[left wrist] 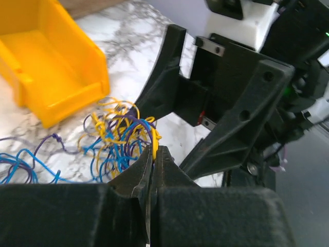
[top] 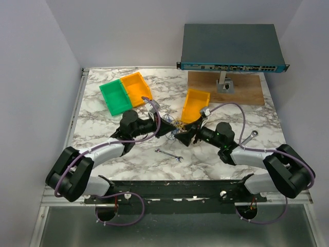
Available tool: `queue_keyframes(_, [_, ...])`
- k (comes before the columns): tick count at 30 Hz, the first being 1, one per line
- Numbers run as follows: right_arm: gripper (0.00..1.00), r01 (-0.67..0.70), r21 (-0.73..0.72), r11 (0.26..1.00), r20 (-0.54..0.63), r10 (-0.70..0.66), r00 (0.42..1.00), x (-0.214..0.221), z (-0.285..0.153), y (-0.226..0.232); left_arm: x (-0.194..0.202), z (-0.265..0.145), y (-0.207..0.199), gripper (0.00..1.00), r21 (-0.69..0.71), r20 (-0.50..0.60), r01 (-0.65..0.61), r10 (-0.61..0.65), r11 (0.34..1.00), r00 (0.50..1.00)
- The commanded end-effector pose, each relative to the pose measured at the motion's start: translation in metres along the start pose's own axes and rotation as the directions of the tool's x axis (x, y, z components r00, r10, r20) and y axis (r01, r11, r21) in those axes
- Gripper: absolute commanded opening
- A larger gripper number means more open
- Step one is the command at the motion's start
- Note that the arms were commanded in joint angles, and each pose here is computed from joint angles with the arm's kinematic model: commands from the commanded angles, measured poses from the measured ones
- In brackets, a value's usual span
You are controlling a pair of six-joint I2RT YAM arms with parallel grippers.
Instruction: Untangle the cables
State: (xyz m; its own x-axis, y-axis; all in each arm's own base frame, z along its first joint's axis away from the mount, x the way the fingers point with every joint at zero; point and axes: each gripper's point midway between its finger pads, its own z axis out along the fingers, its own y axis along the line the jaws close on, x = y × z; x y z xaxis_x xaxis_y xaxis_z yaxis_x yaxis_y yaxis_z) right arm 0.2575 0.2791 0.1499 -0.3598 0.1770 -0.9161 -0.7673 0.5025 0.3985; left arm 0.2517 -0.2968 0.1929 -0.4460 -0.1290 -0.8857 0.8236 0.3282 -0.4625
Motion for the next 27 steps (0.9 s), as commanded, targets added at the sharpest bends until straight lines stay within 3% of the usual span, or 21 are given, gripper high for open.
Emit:
queue_keyframes(1, [0.58, 0.021, -0.173, 0.985, -0.023, -0.025, 0.999, -0.001, 0.011, 0.028, -0.007, 0.011, -0.031, 0.0, 0.169, -0.023, -0.048, 0.052, 0.984, 0.998])
queue_keyframes(4, [0.04, 0.012, -0.025, 1.0, -0.018, -0.012, 1.0, -0.003, 0.014, 0.003, -0.01, 0.009, -0.02, 0.0, 0.088, -0.004, -0.056, 0.057, 0.995, 0.998])
queue_keyframes(5, [0.01, 0.006, 0.045, 0.999, 0.005, -0.006, 1.0, -0.007, 0.011, -0.007, -0.012, 0.007, -0.007, 0.0, 0.005, 0.005, -0.054, 0.054, 0.999, 0.999])
queue_keyframes(9, [0.01, -0.017, 0.334, 0.943, 0.14, -0.031, 0.99, -0.033, -0.016, -0.049, -0.017, -0.021, 0.054, 0.0, -0.372, 0.07, 0.004, 0.024, 0.928, 0.997])
queue_keyframes(11, [0.01, -0.082, 0.512, 0.855, 0.221, -0.039, 0.974, -0.042, -0.041, -0.078, -0.019, -0.044, 0.082, 0.0, -0.52, 0.129, 0.067, 0.001, 0.852, 0.992])
queue_keyframes(14, [0.01, -0.204, 0.726, 0.656, 0.327, -0.069, 0.942, -0.051, -0.086, -0.117, -0.016, -0.083, 0.12, 0.0, -0.697, 0.212, 0.188, -0.052, 0.692, 0.976])
queue_keyframes(18, [0.01, -0.326, 0.811, 0.486, 0.418, -0.09, 0.904, -0.057, -0.123, -0.134, -0.012, -0.123, 0.145, 0.0, -0.796, 0.313, 0.298, -0.063, 0.526, 0.948])
queue_keyframes(22, [0.01, -0.351, 0.802, 0.484, 0.454, -0.111, 0.884, -0.06, -0.13, -0.134, -0.022, -0.126, 0.139, 0.0, -0.792, 0.319, 0.28, -0.024, 0.543, 0.947])
queue_keyframes(25, [0.01, -0.376, 0.806, 0.457, 0.468, -0.104, 0.877, -0.059, -0.133, -0.137, -0.019, -0.139, 0.146, 0.0, -0.816, 0.366, 0.332, -0.021, 0.474, 0.93])
queue_keyframes(27, [0.01, -0.347, 0.793, 0.501, 0.447, -0.091, 0.89, -0.059, -0.123, -0.133, -0.02, -0.137, 0.144, 0.0, -0.809, 0.358, 0.323, -0.024, 0.491, 0.933])
